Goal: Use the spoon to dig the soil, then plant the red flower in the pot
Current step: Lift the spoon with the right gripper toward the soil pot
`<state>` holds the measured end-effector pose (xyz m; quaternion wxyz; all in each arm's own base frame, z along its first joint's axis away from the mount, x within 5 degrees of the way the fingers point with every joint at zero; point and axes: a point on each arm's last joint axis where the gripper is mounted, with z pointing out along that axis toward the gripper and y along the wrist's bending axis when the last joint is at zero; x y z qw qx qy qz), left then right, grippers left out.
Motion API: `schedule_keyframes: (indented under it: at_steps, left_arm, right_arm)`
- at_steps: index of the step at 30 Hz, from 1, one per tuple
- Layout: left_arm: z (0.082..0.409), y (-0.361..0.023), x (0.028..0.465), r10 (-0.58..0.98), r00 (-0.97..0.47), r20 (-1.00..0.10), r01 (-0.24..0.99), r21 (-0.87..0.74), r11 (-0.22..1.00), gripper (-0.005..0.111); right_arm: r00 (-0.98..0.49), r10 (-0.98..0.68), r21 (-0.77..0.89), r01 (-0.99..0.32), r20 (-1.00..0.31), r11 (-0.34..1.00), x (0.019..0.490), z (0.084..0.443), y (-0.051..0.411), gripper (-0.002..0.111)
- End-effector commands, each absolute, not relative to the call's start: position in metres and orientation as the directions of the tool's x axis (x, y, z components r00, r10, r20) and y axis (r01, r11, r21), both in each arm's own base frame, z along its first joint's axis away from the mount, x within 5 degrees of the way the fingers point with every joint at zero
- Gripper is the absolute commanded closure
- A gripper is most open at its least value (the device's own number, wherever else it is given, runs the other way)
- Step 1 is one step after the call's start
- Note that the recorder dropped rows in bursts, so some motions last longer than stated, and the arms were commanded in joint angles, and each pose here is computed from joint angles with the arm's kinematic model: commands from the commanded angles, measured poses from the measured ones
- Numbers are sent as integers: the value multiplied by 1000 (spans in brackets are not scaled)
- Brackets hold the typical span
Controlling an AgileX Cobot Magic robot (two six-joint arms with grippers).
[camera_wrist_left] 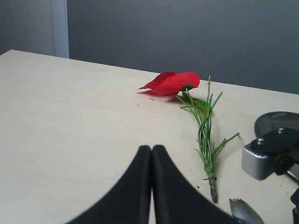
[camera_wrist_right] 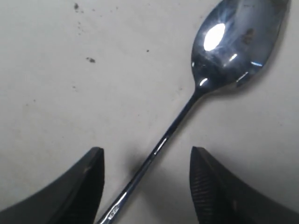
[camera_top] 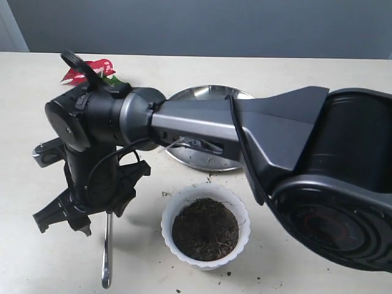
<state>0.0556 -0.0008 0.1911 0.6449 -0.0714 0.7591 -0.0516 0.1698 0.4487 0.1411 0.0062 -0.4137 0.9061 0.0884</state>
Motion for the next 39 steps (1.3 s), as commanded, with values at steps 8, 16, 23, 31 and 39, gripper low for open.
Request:
schedule_keyframes:
  at_steps: [8,16,23,31,39]
  left_arm:
    - [192,-1,56,-175,-143,-974,-39,-171,985,106]
    - [192,-1,56,-175,-143,-974,-39,-171,985,106]
    - [192,-1,56,-175,-143,-974,-39,-171,985,106]
    - [192,-1,56,-175,-143,-974,-39,-171,985,106]
    - [192,-1,56,-175,-143,-974,-39,-171,985,106]
  right_arm:
    - [-695,-716,143,-717,-68,683,163,124,445,56]
    - [-690,-721,61,-723,-57,688,151,124,445,63]
    - [-693,-719,60,-721,-55,691,151,124,445,109]
    - [-687,-721,68,-726,-84,684,151,138,445,109]
    - [-611,-766,58,-788,-200,613,151,202,435,109]
